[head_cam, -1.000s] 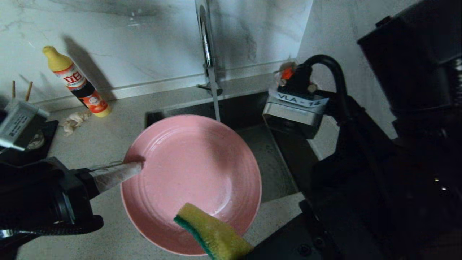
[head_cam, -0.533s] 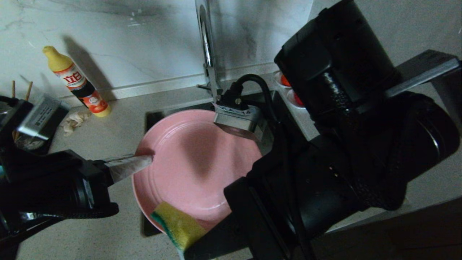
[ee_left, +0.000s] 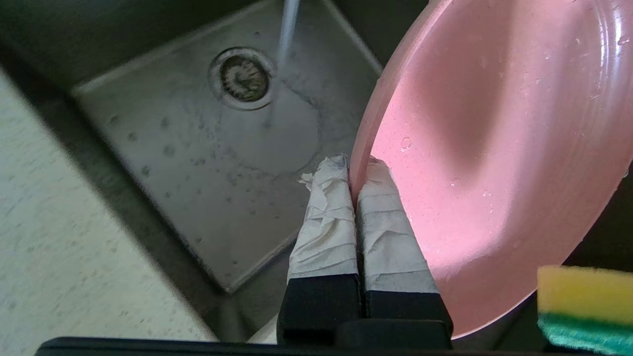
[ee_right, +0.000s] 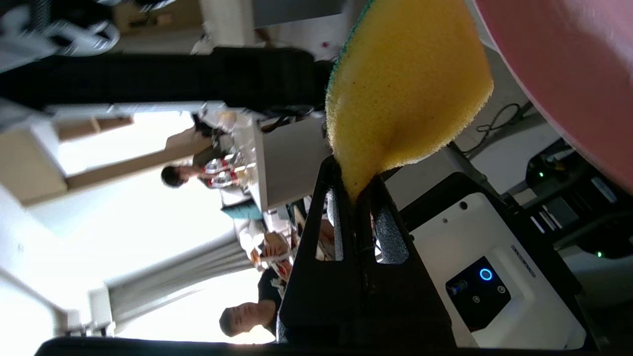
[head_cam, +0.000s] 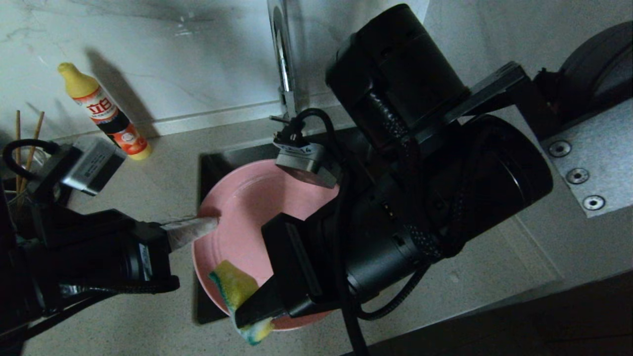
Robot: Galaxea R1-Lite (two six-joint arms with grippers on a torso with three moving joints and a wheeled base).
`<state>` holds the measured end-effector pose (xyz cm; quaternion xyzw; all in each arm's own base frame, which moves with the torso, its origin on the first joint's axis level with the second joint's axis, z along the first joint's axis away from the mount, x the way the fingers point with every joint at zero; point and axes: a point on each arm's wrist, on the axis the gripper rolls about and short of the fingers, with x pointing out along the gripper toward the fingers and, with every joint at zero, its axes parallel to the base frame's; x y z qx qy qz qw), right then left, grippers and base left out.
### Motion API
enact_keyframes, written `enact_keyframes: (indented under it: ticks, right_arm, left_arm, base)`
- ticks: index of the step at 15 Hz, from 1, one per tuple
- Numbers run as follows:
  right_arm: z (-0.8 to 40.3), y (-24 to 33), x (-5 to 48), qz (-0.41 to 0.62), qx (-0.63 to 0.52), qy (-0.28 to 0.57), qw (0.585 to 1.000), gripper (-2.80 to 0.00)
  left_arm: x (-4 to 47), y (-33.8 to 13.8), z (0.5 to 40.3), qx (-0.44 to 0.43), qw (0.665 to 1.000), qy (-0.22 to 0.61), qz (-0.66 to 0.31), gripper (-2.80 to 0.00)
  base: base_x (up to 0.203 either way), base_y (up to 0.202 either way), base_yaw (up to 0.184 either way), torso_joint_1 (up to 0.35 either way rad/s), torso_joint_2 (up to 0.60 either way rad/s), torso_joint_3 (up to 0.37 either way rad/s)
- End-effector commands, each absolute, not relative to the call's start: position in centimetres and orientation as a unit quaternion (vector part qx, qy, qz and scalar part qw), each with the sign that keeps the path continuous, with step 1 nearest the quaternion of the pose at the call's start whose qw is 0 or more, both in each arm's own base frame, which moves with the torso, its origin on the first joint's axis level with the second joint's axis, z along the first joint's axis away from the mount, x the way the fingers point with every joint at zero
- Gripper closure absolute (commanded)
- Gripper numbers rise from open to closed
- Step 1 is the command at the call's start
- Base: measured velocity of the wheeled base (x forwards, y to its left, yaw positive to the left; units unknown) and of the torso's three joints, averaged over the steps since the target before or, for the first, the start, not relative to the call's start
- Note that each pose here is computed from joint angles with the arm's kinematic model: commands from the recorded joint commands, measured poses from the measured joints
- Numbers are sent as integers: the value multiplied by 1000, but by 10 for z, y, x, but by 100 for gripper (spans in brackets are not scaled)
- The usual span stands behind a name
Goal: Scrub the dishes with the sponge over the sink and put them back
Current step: Wipe the plate
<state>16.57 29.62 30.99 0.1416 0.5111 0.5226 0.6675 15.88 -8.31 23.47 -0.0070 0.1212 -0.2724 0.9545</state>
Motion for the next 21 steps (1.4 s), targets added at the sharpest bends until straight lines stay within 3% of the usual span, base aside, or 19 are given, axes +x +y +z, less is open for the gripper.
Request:
enact_keyframes:
  ticks: [1,21]
  right_arm:
    - [301,303,170,502,140,522,676,0]
    - [293,309,178,456,136,501,723,0]
  left_arm:
    - [162,-84,234,-9,958,125,-259,0]
    - [141,-74,241,-32,958,93,-270,0]
  base:
    - [0,0,0,0,0,0]
    - [0,0,0,0,0,0]
